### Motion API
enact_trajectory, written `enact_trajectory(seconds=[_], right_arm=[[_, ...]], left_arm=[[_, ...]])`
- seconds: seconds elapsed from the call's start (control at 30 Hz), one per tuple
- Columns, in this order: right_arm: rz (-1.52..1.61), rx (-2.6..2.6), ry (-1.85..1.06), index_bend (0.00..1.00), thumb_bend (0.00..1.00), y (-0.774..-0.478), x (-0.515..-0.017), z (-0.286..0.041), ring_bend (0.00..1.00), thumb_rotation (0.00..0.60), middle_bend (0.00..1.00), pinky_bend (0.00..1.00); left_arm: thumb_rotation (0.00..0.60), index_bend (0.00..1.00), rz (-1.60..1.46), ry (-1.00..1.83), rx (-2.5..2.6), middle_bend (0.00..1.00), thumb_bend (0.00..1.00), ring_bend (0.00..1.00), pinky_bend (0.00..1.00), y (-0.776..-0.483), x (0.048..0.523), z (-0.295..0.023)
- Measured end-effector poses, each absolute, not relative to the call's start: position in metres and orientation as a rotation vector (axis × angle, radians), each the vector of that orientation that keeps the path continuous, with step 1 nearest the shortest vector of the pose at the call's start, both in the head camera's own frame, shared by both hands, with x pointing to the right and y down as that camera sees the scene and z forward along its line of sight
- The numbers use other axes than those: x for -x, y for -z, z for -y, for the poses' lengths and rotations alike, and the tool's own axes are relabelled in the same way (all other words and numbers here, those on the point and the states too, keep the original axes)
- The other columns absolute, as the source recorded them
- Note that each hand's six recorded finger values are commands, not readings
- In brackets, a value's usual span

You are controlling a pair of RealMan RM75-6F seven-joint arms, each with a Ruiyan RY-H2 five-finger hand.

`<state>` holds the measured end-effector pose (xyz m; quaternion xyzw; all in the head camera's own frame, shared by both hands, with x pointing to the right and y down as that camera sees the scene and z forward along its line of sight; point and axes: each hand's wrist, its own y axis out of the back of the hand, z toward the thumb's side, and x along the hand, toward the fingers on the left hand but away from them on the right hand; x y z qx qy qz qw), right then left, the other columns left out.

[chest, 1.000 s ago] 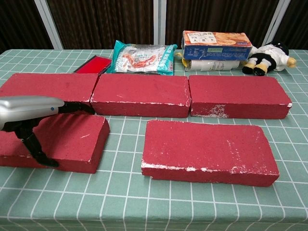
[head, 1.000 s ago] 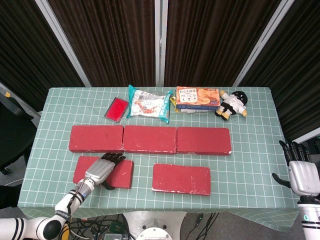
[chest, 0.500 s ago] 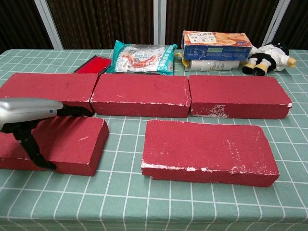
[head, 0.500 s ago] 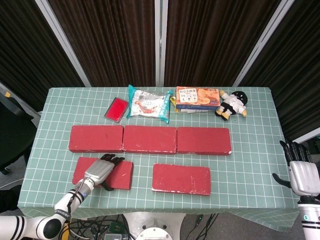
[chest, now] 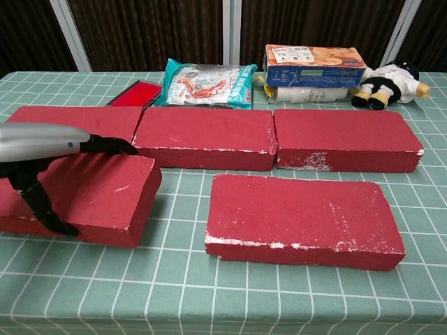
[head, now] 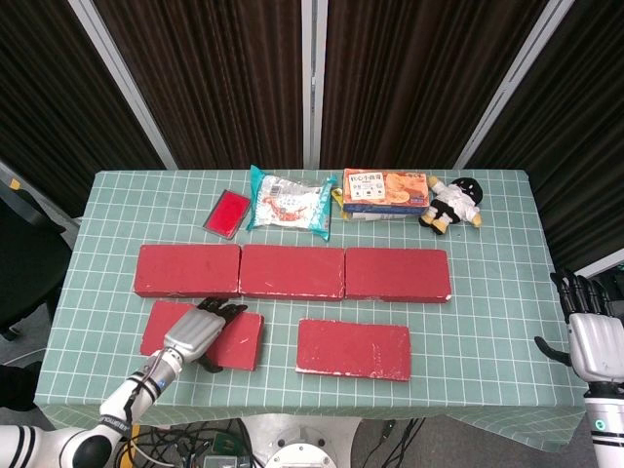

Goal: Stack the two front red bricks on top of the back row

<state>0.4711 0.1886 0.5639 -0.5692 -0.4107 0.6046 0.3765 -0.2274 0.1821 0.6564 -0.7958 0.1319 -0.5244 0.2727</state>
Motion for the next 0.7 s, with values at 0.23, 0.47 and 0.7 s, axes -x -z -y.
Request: enact_trajectory(seconds=[0.23, 0.47, 0.7], right_arm=[[1.06, 1.446, -1.533, 0.0, 0.1, -0.559, -0.471, -0.187, 0.0, 0.6, 0.0, 0.0], [1.061, 1.43, -1.537, 0.0, 0.1, -0.555, -0.471, -0.185, 0.0, 0.6, 0.0, 0.0], [1.05, 1.429, -1.547, 0.0, 0.1, -0.556, -0.469, -0.184, 0.0, 0.6, 0.0, 0.0]], left_arm=[[0.6, 0.06, -0.401, 1.376, 2.084, 0.22, 0.19, 0.0, 0.0, -0.641, 0.223, -0.139], [0.6, 0.06, -0.446, 1.422, 2.074, 0.22, 0.19, 0.0, 0.0, -0.649, 0.226, -0.088], [0.6, 0.06, -0.484, 1.455, 2.108, 0.22, 0.19, 0.0, 0.0, -0.662, 0.221, -0.043]])
